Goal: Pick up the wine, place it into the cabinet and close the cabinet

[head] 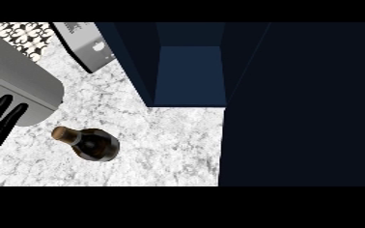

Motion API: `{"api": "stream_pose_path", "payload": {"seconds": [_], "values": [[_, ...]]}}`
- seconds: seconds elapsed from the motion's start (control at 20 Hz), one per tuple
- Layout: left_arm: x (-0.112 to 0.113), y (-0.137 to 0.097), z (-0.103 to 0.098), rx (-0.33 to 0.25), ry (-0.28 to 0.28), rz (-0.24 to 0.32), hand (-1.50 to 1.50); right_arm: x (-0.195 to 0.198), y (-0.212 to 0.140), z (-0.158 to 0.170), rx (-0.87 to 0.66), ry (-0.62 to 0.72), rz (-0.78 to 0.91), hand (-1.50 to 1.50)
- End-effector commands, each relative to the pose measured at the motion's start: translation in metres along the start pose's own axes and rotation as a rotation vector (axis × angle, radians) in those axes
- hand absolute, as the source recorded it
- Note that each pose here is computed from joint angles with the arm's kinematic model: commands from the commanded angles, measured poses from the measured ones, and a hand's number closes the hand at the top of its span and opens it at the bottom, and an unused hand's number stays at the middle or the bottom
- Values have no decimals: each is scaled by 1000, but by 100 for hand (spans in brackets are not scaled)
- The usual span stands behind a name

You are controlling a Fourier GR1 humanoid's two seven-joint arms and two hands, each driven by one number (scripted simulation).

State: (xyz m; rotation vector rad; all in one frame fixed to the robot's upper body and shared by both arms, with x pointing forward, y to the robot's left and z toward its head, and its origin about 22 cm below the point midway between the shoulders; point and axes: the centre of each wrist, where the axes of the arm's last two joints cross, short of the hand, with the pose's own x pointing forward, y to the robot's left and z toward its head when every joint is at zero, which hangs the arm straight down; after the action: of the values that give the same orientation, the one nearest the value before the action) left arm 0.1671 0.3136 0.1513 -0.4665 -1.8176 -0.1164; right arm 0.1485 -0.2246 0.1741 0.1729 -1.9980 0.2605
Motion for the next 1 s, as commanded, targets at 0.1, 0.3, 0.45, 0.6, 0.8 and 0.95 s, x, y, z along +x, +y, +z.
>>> {"api": "stream_pose_path", "payload": {"seconds": [0.1,0.3,0.45,0.6,0.8,0.95], "values": [[31,-6,6,23,18,23,-150,44,17,-8,2,-26,-35,-150],[42,-3,3,6,22,38,-150,41,14,-10,2,11,-24,-150],[54,-13,1,19,42,24,-150,63,2,-8,32,-1,-17,-150],[41,-6,8,25,85,22,-150,76,16,-1,7,2,-23,-150],[52,-19,3,42,61,4,-150,79,18,-11,12,13,-5,-150],[50,-12,-7,62,89,-3,-150,84,17,-20,-11,5,-33,-150]]}}
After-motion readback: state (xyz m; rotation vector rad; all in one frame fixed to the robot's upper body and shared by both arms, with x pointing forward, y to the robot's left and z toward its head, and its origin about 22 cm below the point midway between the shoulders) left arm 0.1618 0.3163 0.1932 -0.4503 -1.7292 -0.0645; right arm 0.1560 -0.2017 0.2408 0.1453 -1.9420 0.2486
